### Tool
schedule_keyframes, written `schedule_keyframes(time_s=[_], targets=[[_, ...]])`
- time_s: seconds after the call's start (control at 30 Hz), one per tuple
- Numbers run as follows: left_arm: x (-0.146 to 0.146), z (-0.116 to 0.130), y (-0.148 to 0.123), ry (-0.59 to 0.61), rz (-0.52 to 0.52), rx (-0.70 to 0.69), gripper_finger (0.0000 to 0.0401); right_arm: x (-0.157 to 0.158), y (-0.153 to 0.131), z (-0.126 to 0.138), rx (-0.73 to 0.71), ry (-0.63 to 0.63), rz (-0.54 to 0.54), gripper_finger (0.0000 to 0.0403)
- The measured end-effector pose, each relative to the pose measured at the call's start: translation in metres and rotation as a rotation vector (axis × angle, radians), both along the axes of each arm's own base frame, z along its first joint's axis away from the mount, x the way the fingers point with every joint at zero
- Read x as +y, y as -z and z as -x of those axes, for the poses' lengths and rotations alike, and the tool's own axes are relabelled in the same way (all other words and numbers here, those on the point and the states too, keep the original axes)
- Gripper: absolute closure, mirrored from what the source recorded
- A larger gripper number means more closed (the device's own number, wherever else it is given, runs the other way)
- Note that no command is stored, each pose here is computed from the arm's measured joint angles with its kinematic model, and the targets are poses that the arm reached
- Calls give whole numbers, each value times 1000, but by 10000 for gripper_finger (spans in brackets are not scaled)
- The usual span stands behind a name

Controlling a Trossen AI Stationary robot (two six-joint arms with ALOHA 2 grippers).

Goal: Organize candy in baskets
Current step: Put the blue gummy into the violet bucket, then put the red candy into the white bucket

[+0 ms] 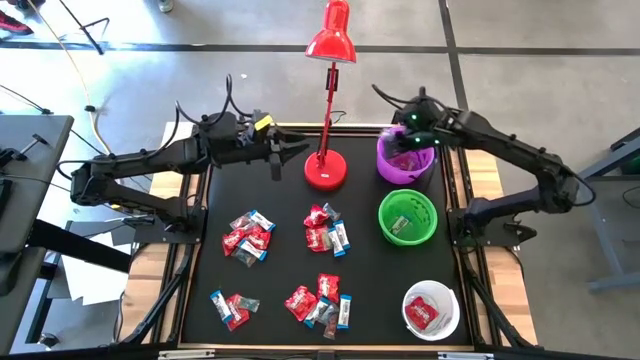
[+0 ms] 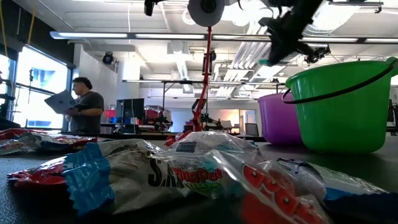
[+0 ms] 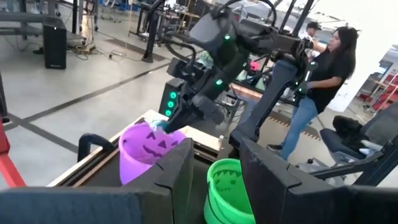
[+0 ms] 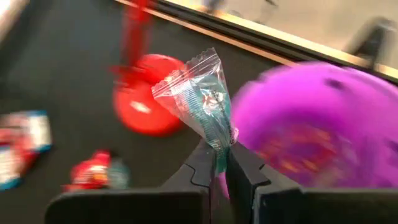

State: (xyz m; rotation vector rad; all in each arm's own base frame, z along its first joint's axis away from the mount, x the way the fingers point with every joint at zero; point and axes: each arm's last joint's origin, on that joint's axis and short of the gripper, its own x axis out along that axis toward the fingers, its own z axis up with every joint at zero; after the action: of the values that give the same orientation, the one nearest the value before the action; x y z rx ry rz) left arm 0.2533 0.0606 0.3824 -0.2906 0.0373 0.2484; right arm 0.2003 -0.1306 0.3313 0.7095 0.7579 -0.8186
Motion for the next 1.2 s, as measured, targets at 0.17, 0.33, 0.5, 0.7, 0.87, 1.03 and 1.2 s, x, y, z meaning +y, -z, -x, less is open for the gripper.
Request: schedule_keyframes(time_s=[0.17,0.33,0.5,0.7,0.87,1.03,1.2], targets=[[0,0,0,-5,-23,6,283,-8,5,14,107,51,-2,389],[0,0,0,-8,-25,10,283,-13,6,20,169,-15,25,373],[0,1,5,-8,-13,58,283,-11,9,25,235,-61,11,314],[0,3,16,-10,39,168,283,-11,9,25,242,-66,9,251],[0,9,33,-18,92,345,283,-7,9,21,124,-114,-109,244],[2,25,57,-69,221,611,284,6,6,7,13,-225,-175,250],[-2,47,84,-192,381,888,284,27,5,-6,-16,-335,-212,252]])
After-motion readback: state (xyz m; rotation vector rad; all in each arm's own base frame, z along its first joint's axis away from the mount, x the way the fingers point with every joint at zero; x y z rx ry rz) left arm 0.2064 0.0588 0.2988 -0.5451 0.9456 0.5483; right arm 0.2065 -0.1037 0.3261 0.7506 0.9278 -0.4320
